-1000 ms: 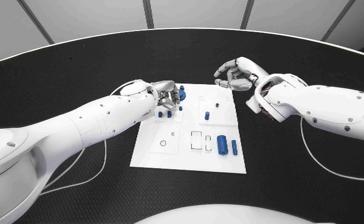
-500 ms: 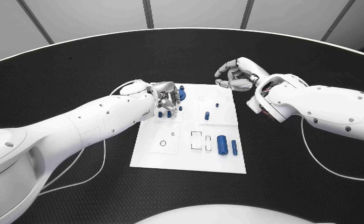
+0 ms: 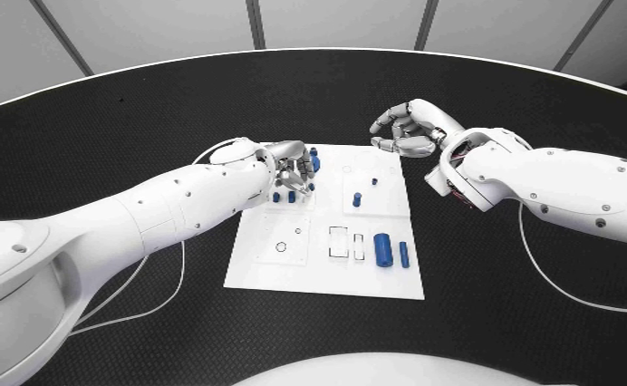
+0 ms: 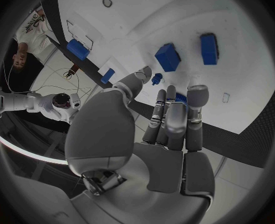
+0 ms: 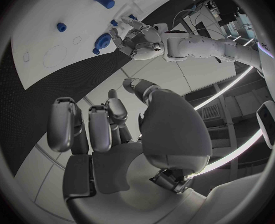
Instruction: Assemble the parts on the task board
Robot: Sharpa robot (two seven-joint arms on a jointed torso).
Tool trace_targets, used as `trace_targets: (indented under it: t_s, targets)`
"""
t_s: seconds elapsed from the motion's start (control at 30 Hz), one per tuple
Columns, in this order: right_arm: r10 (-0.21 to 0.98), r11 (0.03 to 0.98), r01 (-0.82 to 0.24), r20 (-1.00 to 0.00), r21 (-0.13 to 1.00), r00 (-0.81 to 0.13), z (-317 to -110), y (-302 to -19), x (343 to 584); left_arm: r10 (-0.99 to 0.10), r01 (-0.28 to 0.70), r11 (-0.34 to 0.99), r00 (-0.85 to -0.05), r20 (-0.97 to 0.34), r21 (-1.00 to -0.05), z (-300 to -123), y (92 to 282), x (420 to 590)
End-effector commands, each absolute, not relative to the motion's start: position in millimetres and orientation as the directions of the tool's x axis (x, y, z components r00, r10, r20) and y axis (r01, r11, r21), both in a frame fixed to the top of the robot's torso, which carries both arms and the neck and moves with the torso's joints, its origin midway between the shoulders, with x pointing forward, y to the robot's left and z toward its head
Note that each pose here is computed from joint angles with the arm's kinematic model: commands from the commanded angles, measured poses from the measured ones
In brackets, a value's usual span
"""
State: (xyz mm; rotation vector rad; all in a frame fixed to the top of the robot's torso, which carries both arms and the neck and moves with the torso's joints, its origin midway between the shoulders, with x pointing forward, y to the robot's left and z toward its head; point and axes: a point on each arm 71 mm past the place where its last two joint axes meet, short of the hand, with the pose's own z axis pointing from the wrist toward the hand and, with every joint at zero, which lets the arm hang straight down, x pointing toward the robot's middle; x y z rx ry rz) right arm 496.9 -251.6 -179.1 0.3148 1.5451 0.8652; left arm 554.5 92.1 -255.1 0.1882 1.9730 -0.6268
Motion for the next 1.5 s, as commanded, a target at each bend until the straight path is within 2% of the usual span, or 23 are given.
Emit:
trace_targets:
  t_s: [0.03, 1.5]
  targets:
    - [0.653, 0.679, -0.284, -0.733, 0.677, -0.189, -179.1, -251.5, 496.8, -0.139, 0.390, 0.853, -0.468, -0.873, -0.346, -254.8, 90.9, 555.3]
    - [0.653, 0.677, -0.285, -0.732, 0.679, -0.192, -178.8, -250.0, 496.0, -0.100, 0.374, 0.872, -0.496, -0.863, -0.316, -259.9, 78.8, 558.8]
